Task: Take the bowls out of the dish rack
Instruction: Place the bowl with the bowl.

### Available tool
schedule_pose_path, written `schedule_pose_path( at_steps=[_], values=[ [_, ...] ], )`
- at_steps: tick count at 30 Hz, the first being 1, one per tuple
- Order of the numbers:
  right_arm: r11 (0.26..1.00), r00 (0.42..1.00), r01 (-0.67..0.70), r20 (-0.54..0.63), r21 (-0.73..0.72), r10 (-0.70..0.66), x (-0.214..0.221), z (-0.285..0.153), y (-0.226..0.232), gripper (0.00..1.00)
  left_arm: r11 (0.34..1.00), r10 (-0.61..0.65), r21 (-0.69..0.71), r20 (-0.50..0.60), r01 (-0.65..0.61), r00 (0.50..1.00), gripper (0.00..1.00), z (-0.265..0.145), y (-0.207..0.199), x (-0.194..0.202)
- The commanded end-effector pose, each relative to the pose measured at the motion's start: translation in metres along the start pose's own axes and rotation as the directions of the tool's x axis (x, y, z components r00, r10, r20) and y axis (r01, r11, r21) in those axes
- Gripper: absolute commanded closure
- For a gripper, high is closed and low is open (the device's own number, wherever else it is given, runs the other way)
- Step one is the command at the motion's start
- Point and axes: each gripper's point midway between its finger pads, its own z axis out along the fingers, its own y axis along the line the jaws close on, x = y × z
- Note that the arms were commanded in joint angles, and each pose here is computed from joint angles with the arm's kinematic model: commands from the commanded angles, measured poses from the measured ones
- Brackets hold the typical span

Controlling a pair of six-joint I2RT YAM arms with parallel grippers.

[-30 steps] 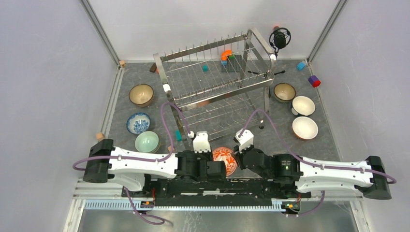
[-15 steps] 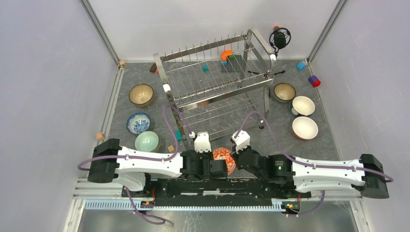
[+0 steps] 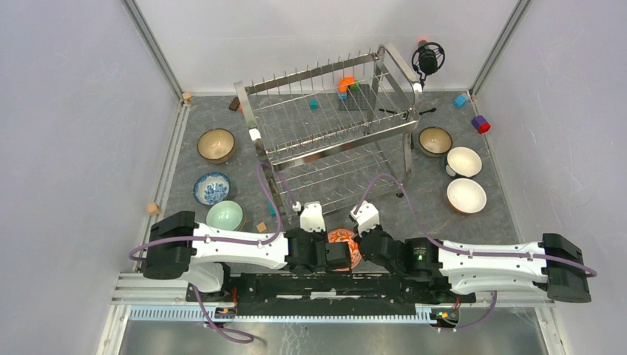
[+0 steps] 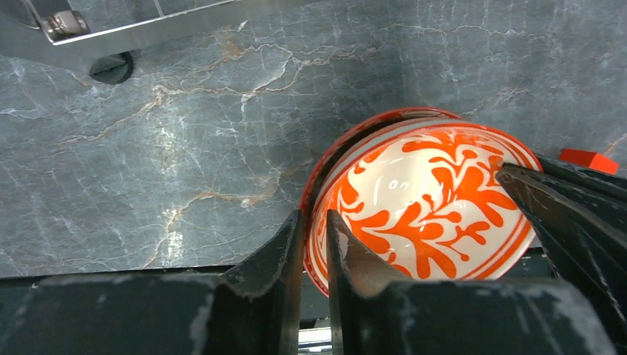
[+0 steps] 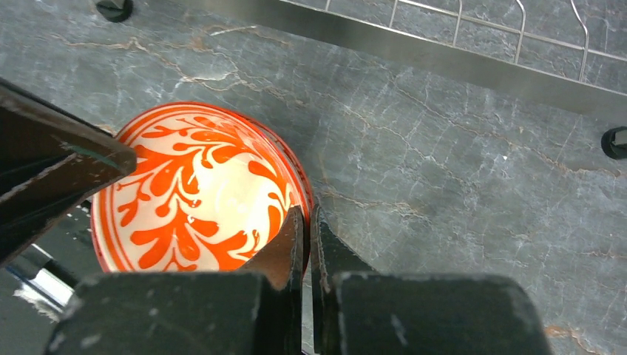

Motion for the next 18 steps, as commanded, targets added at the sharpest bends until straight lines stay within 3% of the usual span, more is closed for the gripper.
schedule_pose_path(
  at_steps=[1,7,18],
  values=[
    [1.000,1.000,0.011,-0.005,0.011,-0.011,0.005,0.003,-0.004,1.00,0.999,-0.026,0.038,0.032,0.025,0.999,0.75,0.000,-0.010,-0.008],
    [1.000,1.000,0.010,-0.010,0.006,-0.010,0.009,0.005,-0.004,1.00,0.999,-0.013,0.043,0.030,0.012,0.999,0.66,-0.001,-0.010,-0.008],
    [0.996,0.997,-0.067,-0.037,-0.064,0.065,0.017,0.011,0.001,1.00,0.999,0.004,0.035,0.042,-0.006,0.999,0.68,-0.001,-0.005,-0.011]
  ],
)
